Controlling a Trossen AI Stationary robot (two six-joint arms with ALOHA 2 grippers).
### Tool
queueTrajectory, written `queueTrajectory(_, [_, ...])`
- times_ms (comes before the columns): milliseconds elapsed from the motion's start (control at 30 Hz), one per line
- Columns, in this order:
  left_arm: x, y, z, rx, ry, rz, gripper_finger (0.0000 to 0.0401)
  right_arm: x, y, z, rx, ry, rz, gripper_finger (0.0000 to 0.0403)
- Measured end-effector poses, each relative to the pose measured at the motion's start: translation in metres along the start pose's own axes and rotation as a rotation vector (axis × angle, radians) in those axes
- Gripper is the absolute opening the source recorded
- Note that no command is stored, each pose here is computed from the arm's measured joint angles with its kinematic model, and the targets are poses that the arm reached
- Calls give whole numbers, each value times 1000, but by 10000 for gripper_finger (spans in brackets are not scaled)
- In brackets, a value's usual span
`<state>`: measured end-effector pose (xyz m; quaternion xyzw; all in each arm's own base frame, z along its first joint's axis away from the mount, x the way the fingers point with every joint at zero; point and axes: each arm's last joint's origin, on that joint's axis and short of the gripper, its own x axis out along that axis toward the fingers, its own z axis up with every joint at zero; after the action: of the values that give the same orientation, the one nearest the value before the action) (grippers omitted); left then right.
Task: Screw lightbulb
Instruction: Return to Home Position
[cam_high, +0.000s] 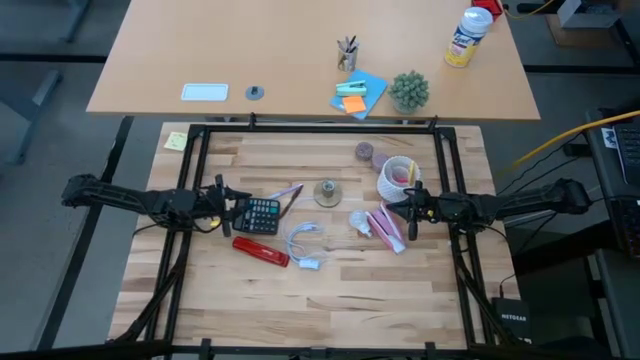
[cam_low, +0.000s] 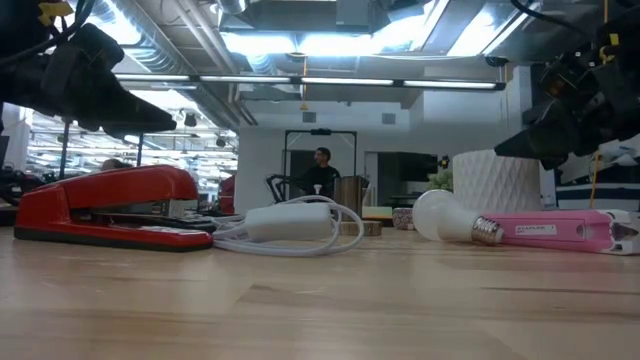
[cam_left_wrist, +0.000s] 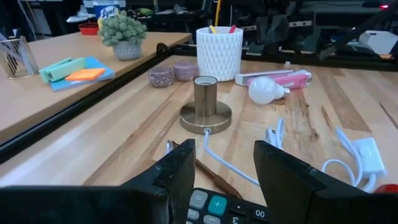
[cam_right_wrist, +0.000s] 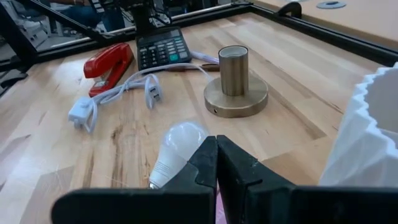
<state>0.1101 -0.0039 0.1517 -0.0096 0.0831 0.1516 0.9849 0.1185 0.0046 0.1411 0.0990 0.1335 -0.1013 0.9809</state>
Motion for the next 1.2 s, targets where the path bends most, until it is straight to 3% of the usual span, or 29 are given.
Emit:
queueTrajectory(733, [-1,1,2,-13,-21,-1,155,-1,-1,-2,-4,9,-5,8])
queueTrajectory(1200, [-17,7,19,-117,-236,-16,155,-22,-1,19,74,-260,73,8])
